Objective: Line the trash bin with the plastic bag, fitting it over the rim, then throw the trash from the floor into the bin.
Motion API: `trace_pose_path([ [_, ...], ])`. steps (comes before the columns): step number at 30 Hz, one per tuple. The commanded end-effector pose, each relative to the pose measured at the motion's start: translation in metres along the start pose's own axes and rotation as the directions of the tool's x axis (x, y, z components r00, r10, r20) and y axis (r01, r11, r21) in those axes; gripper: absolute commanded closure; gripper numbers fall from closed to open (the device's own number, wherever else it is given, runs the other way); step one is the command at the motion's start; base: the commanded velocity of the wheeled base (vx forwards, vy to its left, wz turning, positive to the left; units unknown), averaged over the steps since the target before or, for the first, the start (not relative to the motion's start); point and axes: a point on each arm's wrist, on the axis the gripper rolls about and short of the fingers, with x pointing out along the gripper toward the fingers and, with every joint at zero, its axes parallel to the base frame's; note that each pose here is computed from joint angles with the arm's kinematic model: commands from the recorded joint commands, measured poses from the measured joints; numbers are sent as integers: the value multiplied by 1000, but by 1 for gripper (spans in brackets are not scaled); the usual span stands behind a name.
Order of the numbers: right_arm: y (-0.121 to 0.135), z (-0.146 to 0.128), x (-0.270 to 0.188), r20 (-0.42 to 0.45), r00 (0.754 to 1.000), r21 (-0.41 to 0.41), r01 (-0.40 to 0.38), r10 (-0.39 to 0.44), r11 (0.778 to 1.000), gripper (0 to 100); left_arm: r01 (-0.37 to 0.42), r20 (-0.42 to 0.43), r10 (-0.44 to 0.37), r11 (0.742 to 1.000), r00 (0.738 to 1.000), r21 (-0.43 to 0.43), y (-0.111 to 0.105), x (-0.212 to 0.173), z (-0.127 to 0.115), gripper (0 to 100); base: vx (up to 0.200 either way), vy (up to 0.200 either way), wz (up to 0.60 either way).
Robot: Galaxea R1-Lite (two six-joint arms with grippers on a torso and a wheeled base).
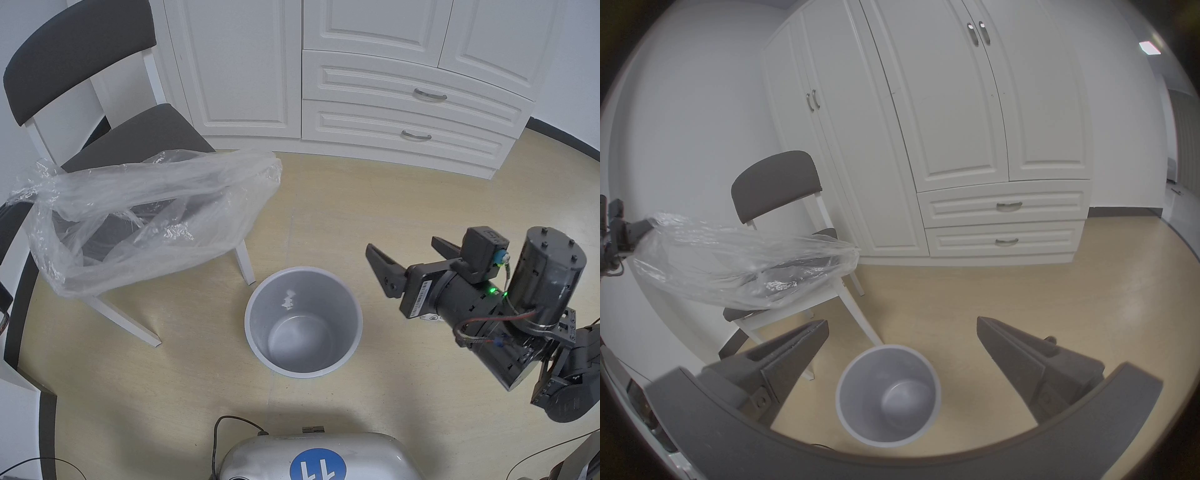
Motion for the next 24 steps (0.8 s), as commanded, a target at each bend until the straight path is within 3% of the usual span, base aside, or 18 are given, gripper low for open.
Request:
trace_pose_path([
  [1,18,-20,9,-46,999,6,-29,29,1000,0,46,45,-45,999,998,-15,-2,-11,7,100,0,0,0],
  [7,25,-30,11,-76,996,26,-40,42,999,0,113,63,-111,993,992,-32,-7,-17,8,100,0,0,0],
  [17,43,-63,15,-166,983,21,-75,77,997,0,140,81,-136,989,987,-38,-8,-21,10,100,0,0,0],
  [24,43,-66,16,-174,982,23,-74,77,997,0,205,93,-201,978,975,-33,-11,-27,9,100,0,0,0],
])
